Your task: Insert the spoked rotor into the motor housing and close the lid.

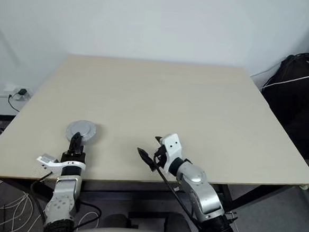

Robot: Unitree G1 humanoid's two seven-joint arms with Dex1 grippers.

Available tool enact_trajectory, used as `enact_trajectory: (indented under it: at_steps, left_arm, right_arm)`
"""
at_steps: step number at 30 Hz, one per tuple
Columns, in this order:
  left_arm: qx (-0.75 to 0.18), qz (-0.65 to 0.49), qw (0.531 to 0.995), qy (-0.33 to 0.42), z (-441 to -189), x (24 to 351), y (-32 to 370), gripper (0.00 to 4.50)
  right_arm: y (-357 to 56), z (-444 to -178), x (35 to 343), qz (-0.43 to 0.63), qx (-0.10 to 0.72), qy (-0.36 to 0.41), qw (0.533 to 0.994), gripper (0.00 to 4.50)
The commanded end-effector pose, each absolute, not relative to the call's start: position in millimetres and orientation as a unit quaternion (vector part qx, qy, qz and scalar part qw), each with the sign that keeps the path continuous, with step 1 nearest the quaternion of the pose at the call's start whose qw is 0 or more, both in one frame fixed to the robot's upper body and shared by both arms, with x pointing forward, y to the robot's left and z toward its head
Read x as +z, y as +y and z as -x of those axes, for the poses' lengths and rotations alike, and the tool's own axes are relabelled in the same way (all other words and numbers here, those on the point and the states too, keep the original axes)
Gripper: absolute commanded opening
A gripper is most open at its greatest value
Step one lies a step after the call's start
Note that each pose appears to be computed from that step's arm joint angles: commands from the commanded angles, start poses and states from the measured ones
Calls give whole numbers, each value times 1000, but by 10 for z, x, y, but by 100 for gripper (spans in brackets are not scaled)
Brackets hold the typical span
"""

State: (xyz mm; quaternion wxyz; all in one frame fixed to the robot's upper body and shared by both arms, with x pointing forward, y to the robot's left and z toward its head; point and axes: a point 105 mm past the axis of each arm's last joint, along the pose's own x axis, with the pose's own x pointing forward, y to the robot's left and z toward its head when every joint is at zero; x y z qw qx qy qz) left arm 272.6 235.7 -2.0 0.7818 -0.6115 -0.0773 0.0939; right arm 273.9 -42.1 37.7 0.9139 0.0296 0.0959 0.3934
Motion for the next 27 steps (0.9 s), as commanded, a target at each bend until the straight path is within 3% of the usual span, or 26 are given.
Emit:
enact_trajectory:
  at_steps: [1,27]
  left_arm:
    - [72,616,777,-112,-2916,209,2289,209]
    - [145,541,824,-88,-3442,314,2707,209]
  right_arm:
    - [-421,-2762,464,-21,397,70,915,450]
    - [-393,-2729,375,-21,398,85,913,450]
